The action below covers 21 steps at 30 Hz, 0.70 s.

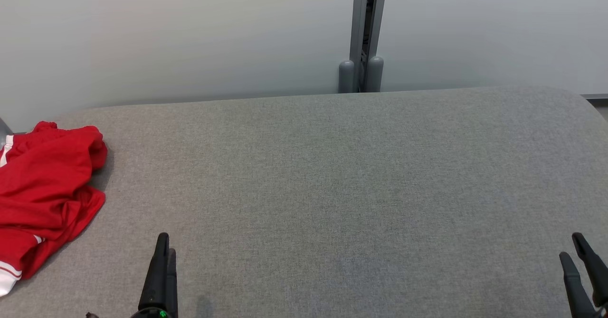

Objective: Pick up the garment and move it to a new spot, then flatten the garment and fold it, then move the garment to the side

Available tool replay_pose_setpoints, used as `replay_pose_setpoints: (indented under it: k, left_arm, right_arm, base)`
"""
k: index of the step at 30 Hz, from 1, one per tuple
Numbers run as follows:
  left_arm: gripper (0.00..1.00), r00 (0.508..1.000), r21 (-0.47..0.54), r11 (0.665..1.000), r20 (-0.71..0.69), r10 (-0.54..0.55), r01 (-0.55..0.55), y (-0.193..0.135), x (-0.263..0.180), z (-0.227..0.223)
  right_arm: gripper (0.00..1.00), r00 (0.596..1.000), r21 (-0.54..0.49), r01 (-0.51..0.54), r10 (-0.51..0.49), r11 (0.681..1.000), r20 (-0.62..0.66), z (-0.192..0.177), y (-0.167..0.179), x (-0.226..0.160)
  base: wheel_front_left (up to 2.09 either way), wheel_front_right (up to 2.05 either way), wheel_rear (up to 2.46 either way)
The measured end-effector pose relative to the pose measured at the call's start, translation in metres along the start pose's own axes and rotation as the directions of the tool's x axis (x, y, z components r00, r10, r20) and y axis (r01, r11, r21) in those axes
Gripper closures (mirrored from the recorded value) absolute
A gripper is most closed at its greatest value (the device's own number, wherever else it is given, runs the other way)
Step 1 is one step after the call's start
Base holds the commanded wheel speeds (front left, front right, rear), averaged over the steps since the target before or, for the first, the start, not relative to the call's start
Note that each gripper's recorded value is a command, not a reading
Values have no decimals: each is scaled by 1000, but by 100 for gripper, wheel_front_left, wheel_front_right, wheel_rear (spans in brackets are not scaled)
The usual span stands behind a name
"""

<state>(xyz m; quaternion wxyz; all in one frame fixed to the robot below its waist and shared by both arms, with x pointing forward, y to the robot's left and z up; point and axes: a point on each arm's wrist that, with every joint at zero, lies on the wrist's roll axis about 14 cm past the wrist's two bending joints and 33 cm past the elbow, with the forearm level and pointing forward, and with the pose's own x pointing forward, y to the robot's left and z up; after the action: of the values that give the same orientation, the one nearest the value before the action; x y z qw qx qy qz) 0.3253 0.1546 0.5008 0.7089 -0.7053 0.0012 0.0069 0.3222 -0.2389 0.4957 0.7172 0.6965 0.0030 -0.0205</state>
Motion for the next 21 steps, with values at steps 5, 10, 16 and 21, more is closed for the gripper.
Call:
replay_pose_setpoints:
  k: [5, 10, 16, 21]
  left_arm:
    - [0, 1000, 44, 999, 4, -22, 22, -5, 8, 1]
    - [0, 999, 110, 993, 13, -50, 48, -12, 15, 4]
    - [0, 995, 254, 963, 6, -98, 93, -24, 23, 6]
    - [0, 989, 391, 909, -10, -149, 141, -38, 29, 6]
  right_arm:
    - [0, 1000, -81, -3, 3, 997, 4, -2, 4, 8]
    - [0, 1000, -187, -10, 11, 982, 1, -4, 10, 15]
    - [0, 1000, -324, -28, 30, 946, 1, -5, 20, 23]
    - [0, 998, -441, -56, 59, 896, -7, -10, 31, 29]
  base:
    - [0, 0, 0]
    - [0, 0, 0]
    - [0, 0, 0]
    - [0, 0, 0]
